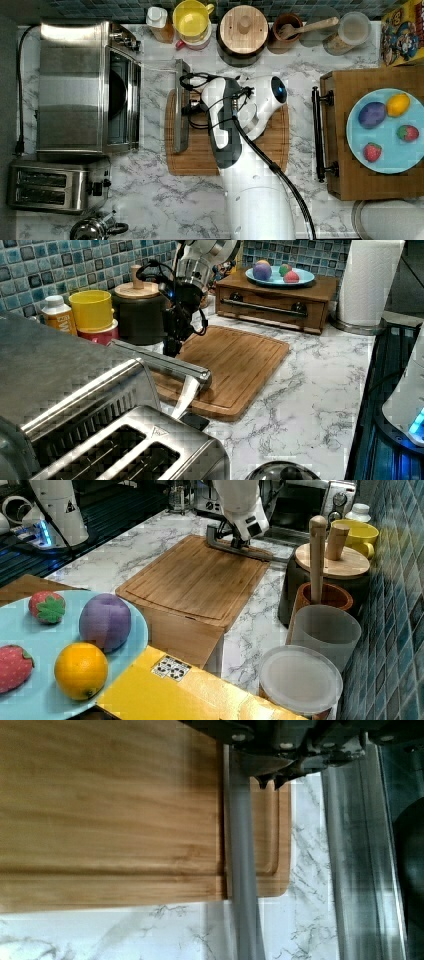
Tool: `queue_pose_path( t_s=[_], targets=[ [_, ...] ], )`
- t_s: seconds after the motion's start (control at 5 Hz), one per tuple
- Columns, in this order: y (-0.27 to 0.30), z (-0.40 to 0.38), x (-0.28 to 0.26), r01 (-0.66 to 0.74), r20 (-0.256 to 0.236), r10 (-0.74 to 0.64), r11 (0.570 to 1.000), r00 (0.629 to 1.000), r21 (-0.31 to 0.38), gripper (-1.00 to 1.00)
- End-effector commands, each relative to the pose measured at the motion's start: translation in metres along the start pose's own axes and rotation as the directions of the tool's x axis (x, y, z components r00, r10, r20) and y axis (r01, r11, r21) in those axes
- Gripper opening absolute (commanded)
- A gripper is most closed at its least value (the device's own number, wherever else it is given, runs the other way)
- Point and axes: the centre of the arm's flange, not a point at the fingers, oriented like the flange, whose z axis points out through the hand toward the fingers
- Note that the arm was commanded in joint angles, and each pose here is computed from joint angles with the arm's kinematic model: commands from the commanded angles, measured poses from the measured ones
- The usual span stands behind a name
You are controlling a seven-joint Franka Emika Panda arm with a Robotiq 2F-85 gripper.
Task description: Close the oven.
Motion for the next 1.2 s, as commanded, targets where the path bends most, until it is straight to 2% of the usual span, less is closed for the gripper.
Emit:
queue_pose_path(
  t_s=[0.2,0.4,0.6,1.0,1.2],
  targets=[
    [-0.080,-0.003,0.033,0.005,-0.045,-0.002,0.998,0.999,0.062,-1.00],
    [-0.086,-0.009,0.023,-0.066,-0.041,0.069,0.994,0.997,0.083,-1.00],
    [-0.108,-0.008,0.014,-0.052,-0.029,0.055,0.995,0.998,0.080,-1.00],
    [-0.180,-0.010,-0.006,0.102,-0.051,-0.099,0.992,0.994,0.076,-1.00],
    [-0.220,-0.001,-0.012,0.156,-0.044,-0.156,0.988,0.987,-0.008,-1.00]
  ],
)
